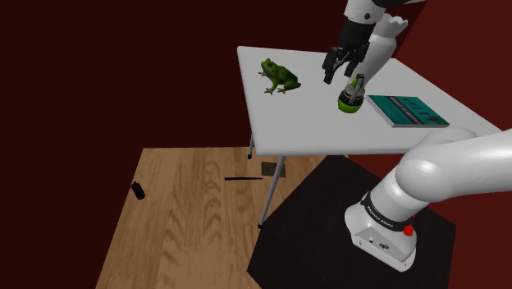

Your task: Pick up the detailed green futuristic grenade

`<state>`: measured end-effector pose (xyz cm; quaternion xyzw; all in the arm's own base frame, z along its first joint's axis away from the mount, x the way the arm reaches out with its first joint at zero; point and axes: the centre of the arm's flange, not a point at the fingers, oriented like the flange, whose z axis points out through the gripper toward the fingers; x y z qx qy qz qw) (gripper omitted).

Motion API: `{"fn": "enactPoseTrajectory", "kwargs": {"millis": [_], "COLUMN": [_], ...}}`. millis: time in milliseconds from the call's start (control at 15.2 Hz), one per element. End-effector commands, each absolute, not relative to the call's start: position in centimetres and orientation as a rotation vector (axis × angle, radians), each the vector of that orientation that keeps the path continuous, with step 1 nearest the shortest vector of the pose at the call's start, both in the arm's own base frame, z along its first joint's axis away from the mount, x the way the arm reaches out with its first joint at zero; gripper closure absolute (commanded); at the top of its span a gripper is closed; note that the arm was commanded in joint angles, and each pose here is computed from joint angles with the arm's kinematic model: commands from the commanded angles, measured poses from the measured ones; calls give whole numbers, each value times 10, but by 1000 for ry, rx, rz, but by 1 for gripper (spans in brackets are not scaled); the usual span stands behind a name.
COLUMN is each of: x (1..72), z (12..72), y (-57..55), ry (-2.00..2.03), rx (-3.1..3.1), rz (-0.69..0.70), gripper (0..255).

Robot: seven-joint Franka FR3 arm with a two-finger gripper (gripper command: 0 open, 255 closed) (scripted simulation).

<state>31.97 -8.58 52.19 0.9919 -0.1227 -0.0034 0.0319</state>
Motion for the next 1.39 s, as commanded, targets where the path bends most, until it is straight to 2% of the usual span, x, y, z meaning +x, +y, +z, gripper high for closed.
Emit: {"fn": "enactPoseTrajectory", "kwargs": {"millis": [0, 660, 1320], "x": [319, 289, 288], "z": [519, 510, 469], "y": [-107, -222, -224], "ry": [-480, -958, -966], "rx": [3025, 2834, 2830], "rz": [21, 165, 167], "gripper": [0, 0, 0]}}
